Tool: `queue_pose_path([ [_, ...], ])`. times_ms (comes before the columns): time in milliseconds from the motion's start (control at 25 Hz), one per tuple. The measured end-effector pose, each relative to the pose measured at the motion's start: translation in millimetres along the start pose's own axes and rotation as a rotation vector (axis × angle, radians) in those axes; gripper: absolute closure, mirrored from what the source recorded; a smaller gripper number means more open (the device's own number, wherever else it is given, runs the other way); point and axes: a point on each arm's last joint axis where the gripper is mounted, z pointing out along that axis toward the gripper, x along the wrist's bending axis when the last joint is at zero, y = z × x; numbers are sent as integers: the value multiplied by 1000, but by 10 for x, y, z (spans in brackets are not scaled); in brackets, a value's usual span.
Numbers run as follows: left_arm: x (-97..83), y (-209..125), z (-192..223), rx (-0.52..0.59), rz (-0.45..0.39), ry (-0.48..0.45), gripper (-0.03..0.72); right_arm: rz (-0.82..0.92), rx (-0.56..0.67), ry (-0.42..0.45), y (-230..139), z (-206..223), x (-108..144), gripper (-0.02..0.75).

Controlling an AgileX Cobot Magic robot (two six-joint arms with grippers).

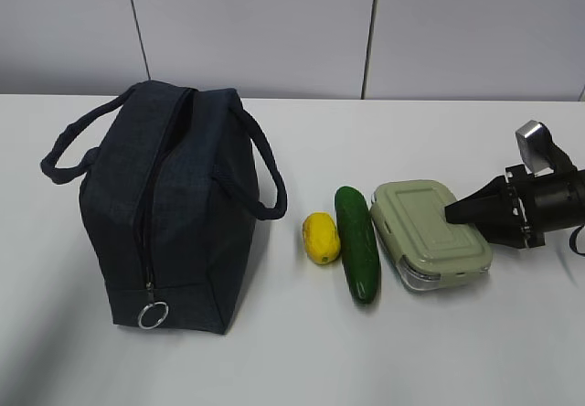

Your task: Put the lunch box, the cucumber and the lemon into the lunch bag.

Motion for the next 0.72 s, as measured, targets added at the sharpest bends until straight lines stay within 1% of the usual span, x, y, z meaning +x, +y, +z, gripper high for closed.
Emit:
queue_pose_path([
  [80,29,125,74,-6,6,-14,419,0,0,0,0,0,0,377],
  [280,79,410,328,34,21,-53,419,0,0,0,0,0,0,377],
  [560,-57,725,692,58,94,-83,419,1,0,0,0,0,0,377],
  [640,-70,787,790,77,110,-83,418,1,0,0,0,0,0,377],
  [720,-45,812,912,109,115,-81,415,1,0,0,0,0,0,377],
])
